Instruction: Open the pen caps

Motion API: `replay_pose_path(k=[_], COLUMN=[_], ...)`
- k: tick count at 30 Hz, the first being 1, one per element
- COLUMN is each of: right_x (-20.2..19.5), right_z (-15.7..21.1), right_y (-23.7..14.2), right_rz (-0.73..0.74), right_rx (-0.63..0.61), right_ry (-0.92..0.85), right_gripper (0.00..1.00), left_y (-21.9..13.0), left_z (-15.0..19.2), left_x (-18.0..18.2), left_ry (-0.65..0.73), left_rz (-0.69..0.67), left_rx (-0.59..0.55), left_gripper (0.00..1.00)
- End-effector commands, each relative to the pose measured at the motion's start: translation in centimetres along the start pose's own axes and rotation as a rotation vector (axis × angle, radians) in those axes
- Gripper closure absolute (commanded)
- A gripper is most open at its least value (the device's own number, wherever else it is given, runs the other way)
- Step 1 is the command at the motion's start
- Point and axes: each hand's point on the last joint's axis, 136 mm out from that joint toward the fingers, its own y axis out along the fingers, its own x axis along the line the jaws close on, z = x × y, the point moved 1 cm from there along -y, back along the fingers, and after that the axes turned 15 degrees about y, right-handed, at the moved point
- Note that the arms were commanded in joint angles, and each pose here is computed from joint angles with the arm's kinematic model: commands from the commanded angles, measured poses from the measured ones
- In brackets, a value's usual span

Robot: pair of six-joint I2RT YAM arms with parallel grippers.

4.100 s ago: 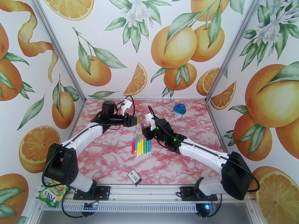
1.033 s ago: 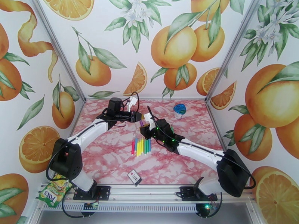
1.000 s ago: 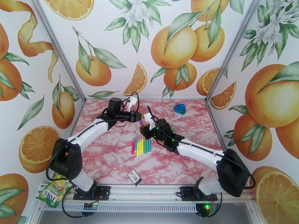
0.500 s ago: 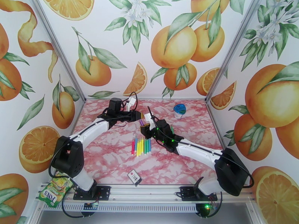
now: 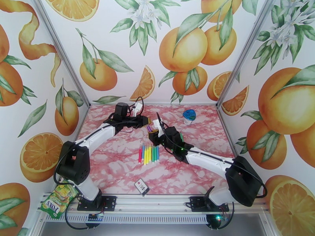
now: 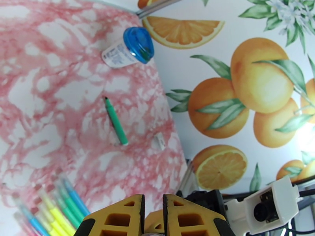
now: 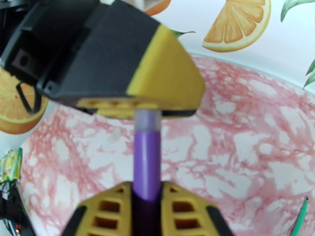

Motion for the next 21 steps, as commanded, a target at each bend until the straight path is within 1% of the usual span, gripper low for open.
replay_pose_path(k=[1, 11, 16, 21], right_x=[0.6, 0.4, 0.3, 0.0], right_z=[3.0, 3.3, 3.0, 2.4], right_y=[-0.8, -1.0, -1.2, -1.3], right_rz=[-0.045, -0.042, -0.031, -0.008], right_rx=[0.102, 0.104, 0.091, 0.062], right_ry=[-0.036, -0.044, -0.041, -0.036], right_gripper=[1.0, 1.0, 1.0, 1.0], left_y=[-4.3, -5.3, -5.7, -5.9], left_z=[-7.4, -7.9, -7.5, -6.8], left_x=[5.3, 6.4, 6.4, 6.0], left_ry=[0.053, 0.011, 0.042, 0.077], left_rz=[-0.24, -0.29, -0.326, -0.333], left_rx=[-0.276, -0.311, -0.282, -0.234], left_gripper=[1.0, 1.0, 1.0, 1.0])
